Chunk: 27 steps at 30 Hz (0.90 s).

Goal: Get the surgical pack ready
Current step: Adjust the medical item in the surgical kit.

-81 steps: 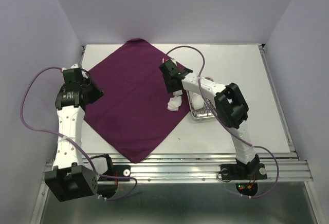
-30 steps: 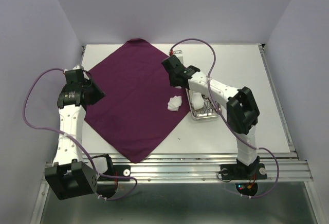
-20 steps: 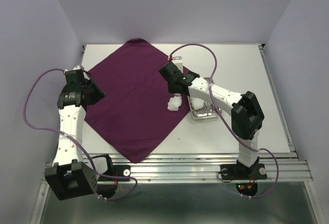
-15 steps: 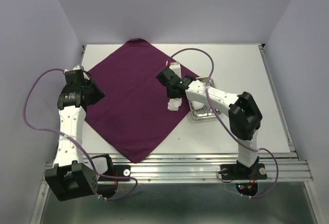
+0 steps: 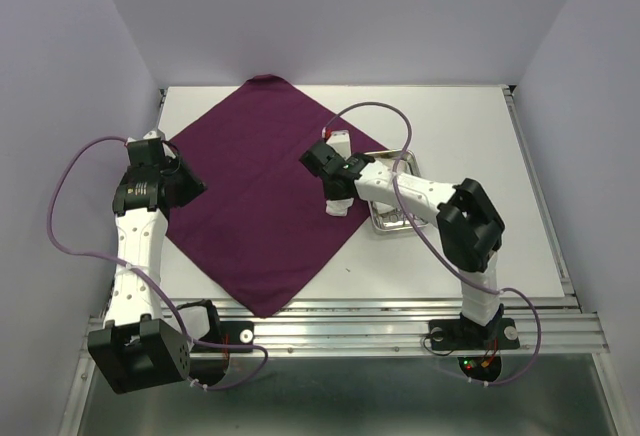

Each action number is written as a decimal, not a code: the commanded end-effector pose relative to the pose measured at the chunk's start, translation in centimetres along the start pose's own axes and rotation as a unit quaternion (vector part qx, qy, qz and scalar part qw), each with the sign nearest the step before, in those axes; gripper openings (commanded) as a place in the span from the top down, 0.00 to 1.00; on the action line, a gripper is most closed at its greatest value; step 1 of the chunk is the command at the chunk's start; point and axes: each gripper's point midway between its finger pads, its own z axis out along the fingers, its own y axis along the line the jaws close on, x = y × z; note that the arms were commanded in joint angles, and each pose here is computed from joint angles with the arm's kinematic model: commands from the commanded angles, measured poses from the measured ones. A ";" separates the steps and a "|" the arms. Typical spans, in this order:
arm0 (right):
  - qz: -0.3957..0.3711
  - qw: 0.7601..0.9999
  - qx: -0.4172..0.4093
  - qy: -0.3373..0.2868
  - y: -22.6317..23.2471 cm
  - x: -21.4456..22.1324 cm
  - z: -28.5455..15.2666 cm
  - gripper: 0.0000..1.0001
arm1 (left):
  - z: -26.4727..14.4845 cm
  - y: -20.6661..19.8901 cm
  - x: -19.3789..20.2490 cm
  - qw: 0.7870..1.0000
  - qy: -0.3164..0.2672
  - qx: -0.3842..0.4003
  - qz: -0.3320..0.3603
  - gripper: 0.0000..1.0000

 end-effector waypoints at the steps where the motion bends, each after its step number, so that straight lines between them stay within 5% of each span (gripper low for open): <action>1: 0.008 1.000 0.013 -0.006 0.1 0.3 -0.1 0.95 | -0.9 -0.4 -0.5 1.000 -0.018 0.014 0.011 0.68; 20: -0.004 1.000 0.013 0.016 1.6 2.4 2.3 0.91 | -0.9 -0.4 -0.5 1.000 -0.019 0.015 0.012 0.68; 27: 0.001 1.000 -0.022 0.017 3.2 1.9 2.2 0.76 | -0.8 -0.4 -0.5 1.000 -0.017 0.014 0.012 0.68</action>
